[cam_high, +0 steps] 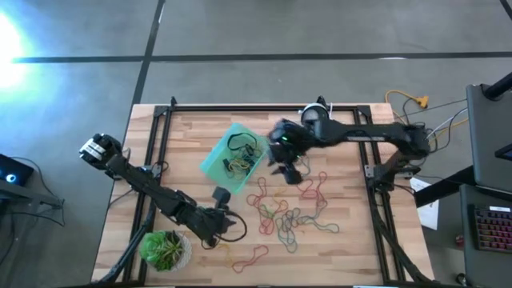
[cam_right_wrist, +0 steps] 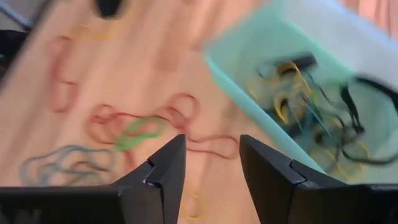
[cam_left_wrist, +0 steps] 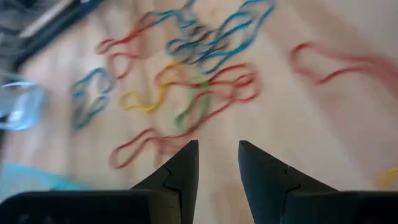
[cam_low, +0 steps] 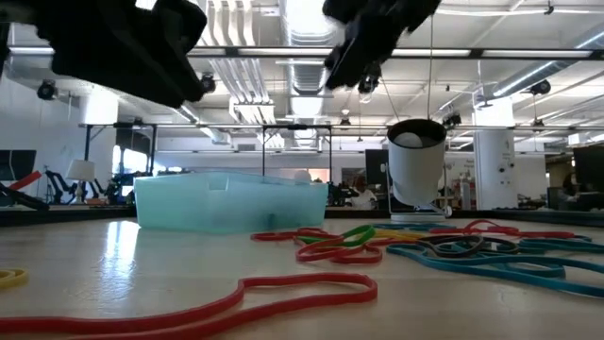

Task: Pick and place rubber bands into bin
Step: Put the yellow rubber band into the green bin

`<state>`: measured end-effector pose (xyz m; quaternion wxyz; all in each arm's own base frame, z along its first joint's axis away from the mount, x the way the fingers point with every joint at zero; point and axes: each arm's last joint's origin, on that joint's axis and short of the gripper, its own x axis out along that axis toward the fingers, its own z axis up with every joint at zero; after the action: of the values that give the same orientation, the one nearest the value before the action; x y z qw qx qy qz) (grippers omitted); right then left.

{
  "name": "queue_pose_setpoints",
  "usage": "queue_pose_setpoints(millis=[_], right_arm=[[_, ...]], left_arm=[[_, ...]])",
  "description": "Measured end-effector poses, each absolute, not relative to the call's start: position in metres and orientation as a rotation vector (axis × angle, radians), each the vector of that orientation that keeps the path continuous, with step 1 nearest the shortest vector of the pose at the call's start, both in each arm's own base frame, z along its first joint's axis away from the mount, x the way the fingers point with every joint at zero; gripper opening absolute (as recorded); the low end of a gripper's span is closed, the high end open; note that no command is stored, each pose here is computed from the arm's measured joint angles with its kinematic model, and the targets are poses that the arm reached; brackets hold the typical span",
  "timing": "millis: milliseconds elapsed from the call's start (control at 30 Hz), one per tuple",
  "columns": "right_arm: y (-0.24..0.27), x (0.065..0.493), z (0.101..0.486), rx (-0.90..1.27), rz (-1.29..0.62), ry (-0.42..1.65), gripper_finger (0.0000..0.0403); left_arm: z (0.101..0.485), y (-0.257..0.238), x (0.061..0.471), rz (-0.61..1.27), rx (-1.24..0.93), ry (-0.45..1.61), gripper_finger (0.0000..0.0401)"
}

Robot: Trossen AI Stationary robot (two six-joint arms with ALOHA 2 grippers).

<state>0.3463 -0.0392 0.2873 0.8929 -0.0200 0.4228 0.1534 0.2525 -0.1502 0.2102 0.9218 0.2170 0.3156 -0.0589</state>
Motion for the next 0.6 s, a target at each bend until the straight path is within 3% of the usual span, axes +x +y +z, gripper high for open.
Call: queue_pose_setpoints(millis=[300, 600], right_arm=[[0.032, 0.262, 0.335, -0.117, 0.465, 0.620, 0.0139], [0.056, 0.186, 0.314, -0.123, 0.419, 0.457, 0.0136]], left_arm=[[0.207, -0.153, 0.245, -0.233, 0.184, 0.824, 0.0098], [0.192, -0.160, 0.248, -0.340, 0.035, 0.916, 0.0098]])
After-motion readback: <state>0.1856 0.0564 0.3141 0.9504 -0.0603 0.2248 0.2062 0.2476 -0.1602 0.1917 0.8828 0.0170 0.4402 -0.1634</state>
